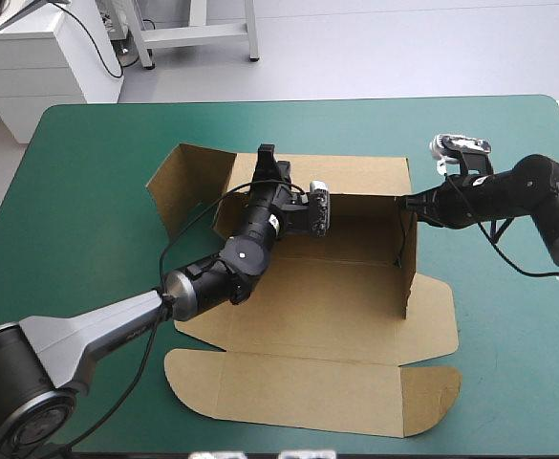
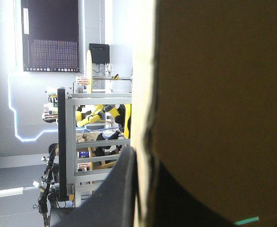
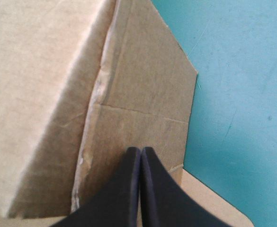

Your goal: Fold the box

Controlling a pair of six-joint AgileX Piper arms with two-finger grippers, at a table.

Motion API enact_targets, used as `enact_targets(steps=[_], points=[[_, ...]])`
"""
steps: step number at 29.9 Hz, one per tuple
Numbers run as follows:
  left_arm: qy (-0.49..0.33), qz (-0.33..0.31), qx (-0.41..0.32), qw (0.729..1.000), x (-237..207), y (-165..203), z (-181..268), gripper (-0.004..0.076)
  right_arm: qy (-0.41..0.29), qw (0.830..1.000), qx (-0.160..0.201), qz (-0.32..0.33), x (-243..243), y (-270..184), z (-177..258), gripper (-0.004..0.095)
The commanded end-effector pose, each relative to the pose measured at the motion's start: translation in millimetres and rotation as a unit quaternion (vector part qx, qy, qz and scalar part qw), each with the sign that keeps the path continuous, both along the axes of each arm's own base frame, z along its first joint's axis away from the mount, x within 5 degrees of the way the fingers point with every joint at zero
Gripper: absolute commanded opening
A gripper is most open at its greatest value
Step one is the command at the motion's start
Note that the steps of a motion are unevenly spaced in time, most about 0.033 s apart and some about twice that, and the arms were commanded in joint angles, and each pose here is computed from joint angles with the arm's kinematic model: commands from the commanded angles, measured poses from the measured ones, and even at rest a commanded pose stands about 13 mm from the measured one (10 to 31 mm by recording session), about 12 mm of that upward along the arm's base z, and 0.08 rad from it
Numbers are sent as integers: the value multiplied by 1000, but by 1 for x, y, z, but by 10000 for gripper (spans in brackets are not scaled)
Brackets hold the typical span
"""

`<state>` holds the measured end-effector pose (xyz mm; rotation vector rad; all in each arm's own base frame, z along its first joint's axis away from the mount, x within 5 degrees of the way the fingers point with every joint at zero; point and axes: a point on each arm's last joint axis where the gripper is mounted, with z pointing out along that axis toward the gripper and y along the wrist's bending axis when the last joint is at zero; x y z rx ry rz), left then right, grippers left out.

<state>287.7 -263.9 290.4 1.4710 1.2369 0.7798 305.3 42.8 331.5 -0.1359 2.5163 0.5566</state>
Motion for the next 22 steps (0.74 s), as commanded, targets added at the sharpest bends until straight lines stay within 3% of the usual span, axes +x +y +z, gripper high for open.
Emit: enact_targets(steps=[1, 14, 19, 22], points=[[-25, -18, -23, 999, -6, 1, 24, -8, -58, 998, 18, 1, -4, 2, 21, -20], [-24, -9, -3, 1000, -1, -3, 11, -8, -65, 998, 9, -5, -38, 0, -7, -19], [-32, 6, 0, 999, 1, 0, 13, -8, -38, 999, 23, 14, -47, 3, -6, -19], [-40, 21, 2, 999, 2, 3, 14, -8, -66, 997, 33, -1, -45, 3, 0, -19]])
